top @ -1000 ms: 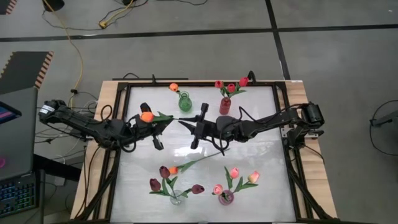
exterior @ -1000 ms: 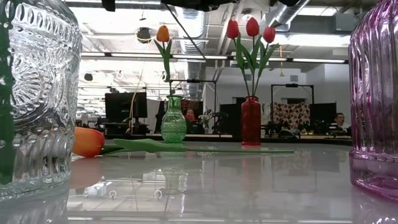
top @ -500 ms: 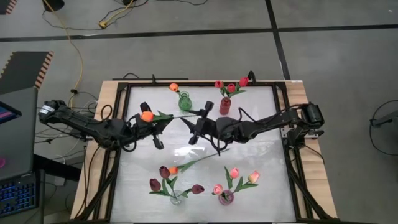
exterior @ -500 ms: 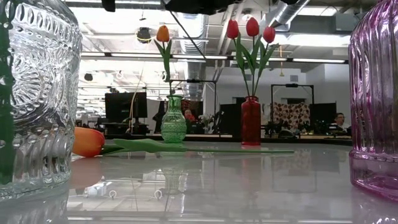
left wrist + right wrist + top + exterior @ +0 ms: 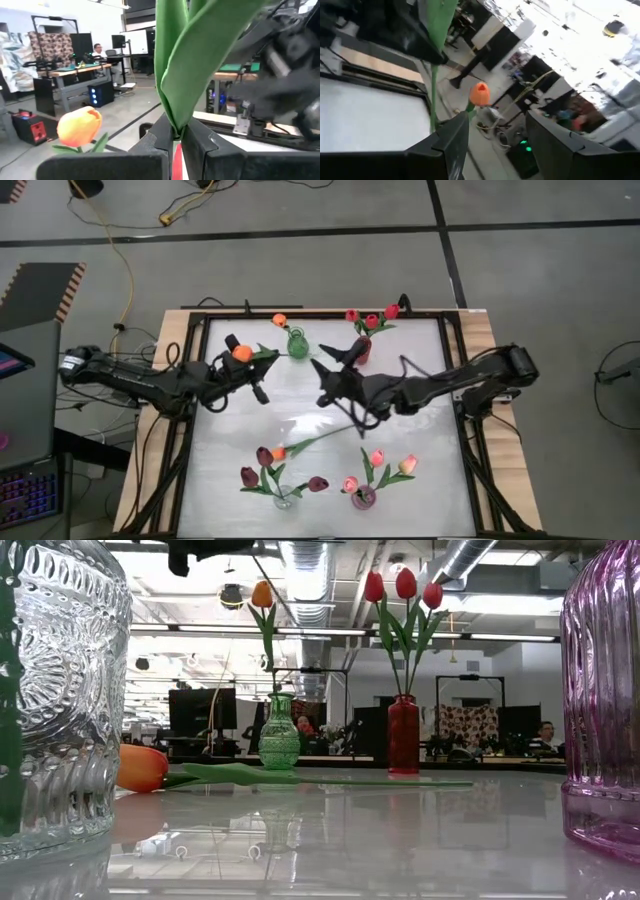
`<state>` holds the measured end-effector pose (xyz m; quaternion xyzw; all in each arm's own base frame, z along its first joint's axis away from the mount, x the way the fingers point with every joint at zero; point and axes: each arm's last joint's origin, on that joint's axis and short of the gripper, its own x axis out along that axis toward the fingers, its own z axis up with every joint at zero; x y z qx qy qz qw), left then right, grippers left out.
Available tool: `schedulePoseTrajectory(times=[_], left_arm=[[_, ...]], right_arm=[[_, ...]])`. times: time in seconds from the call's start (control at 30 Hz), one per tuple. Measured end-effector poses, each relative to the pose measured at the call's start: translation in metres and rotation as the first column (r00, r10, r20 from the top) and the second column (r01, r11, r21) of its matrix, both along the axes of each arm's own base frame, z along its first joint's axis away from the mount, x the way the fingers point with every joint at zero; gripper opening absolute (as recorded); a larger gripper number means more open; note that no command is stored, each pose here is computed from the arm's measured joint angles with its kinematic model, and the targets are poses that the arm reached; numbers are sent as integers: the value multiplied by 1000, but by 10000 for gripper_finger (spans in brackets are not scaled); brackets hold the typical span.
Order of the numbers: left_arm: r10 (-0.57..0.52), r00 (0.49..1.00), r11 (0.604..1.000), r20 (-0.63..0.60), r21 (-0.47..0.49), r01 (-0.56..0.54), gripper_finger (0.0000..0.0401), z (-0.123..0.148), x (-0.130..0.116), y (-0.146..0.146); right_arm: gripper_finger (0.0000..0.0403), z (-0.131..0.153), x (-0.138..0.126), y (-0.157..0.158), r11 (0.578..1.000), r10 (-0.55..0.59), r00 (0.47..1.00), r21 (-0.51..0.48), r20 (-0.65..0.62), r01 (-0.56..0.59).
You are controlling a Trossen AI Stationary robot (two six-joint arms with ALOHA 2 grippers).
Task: Sort flowers into vase by color
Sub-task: Put the orange flower into the green vase
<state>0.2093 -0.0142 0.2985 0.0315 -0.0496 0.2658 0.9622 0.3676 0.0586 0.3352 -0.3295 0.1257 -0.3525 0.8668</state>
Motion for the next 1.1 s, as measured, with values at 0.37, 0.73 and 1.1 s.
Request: schedulePoseTrajectory(times=[0.37,0.73,1.1], left_arm=[[60,998,998,15,0,-60,9,9,2,23],[75,994,997,-85,9,-74,9,42,11,31],[137,954,990,-267,31,-134,9,67,44,47]], right_arm=[[194,28,-77,-18,892,247,969,384,29,-239],[180,-12,-122,-28,813,223,974,544,40,-208],[177,-62,-134,-30,755,160,987,641,21,-136]])
